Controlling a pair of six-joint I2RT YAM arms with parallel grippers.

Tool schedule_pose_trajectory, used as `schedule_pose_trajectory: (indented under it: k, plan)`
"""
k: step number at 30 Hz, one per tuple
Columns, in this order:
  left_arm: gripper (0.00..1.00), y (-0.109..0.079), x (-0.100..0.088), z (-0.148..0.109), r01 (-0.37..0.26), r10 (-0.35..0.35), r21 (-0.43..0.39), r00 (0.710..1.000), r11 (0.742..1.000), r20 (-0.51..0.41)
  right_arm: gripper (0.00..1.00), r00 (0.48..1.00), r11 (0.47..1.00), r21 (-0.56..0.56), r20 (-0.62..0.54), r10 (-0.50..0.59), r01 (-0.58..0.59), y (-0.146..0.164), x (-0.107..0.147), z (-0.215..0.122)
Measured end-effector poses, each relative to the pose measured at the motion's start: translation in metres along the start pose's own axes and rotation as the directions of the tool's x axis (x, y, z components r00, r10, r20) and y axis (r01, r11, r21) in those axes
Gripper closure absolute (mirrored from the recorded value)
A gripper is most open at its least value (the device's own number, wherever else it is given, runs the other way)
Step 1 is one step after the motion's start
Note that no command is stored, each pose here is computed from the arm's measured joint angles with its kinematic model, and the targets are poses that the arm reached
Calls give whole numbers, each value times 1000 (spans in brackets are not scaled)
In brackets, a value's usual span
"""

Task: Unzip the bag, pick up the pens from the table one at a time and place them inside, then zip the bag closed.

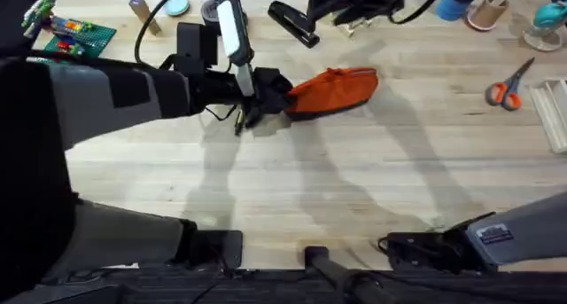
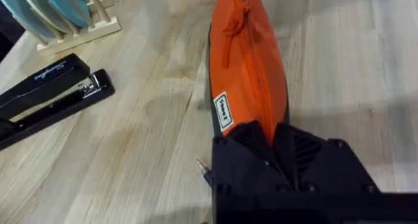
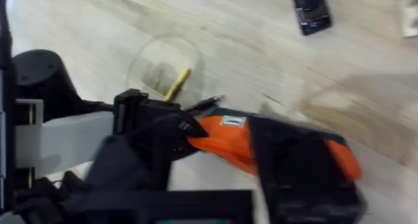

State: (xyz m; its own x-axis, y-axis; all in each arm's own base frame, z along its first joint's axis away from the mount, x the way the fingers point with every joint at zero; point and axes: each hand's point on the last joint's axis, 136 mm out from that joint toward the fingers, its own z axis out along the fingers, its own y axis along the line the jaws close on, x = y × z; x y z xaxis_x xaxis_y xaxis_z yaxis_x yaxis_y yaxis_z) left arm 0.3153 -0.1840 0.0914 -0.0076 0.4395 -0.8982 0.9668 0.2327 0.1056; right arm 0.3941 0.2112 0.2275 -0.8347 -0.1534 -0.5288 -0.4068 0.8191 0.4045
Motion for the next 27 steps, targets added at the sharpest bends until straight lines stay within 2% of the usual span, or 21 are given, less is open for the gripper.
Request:
schedule_pose_trajectory:
  k: [3,4,9,14,20,27]
  plan:
    - [959,0,0,0,0,0,0,1000,1000,0,58,999,999,40,-23,-24,25,-5,3,-9]
    - [959,0,0,0,0,0,0,1000,1000,0,21,999,998,52,-35,-34,35,-6,5,-10]
    - [959,0,0,0,0,0,0,1000,1000,0,6,989,987,97,-90,-116,124,-14,15,-15]
    - [959,0,0,0,0,0,0,1000,1000,0,6,960,958,109,-122,-252,265,-19,18,-17]
    - [959,0,0,0,0,0,0,1000,1000,0,6,893,897,86,-172,-415,434,-21,25,-19]
    - [959,0,0,0,0,0,0,1000,1000,0,6,827,850,19,-245,-506,526,-21,45,-22]
